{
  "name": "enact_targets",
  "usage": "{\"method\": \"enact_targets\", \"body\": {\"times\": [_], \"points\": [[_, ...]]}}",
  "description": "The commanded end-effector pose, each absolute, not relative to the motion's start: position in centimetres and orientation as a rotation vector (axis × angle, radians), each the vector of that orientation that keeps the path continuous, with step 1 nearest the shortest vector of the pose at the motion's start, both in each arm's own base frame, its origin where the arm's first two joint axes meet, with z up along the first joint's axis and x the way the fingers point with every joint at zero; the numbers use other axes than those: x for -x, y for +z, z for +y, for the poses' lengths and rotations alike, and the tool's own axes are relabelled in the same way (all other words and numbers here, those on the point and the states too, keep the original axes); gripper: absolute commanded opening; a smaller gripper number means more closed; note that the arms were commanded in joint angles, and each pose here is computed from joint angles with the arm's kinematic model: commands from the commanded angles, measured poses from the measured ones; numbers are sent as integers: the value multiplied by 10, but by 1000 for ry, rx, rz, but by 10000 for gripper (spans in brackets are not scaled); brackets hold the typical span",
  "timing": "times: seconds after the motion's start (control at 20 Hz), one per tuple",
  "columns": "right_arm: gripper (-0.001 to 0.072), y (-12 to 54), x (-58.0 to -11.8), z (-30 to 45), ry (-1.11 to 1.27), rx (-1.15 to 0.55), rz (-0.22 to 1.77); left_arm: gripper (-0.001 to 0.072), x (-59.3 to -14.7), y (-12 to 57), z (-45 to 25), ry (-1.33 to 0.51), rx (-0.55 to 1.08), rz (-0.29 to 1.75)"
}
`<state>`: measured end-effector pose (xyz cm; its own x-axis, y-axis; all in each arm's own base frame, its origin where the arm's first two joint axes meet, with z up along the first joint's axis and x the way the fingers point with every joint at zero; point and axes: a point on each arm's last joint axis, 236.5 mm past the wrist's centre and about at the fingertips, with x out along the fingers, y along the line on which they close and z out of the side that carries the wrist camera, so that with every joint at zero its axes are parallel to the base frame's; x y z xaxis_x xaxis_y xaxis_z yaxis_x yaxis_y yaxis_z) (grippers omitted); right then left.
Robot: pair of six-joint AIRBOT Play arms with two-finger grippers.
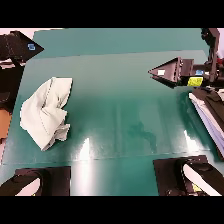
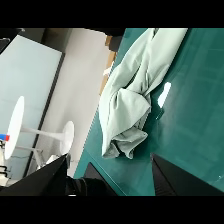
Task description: Fold the shirts.
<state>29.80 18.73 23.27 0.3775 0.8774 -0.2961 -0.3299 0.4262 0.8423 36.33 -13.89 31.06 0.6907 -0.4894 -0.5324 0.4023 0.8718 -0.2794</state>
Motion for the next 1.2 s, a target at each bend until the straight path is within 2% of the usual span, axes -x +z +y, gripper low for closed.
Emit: {"method": "enact_targets", "body": {"times": [0.0,0.55,0.65,0.9,1.15], "points": [[587,231,-300,186,869,-771,845,675,-363,310,-139,-500,145,639],[585,233,-313,181,830,-789,803,675,-364,310,-139,-500,145,636],[585,233,-307,184,843,-810,834,675,-381,334,-136,-492,111,501],[585,246,-289,186,861,-756,800,675,-415,412,-119,-406,185,143],[585,272,-295,177,814,-744,656,675,-420,435,-111,-381,204,43]]}}
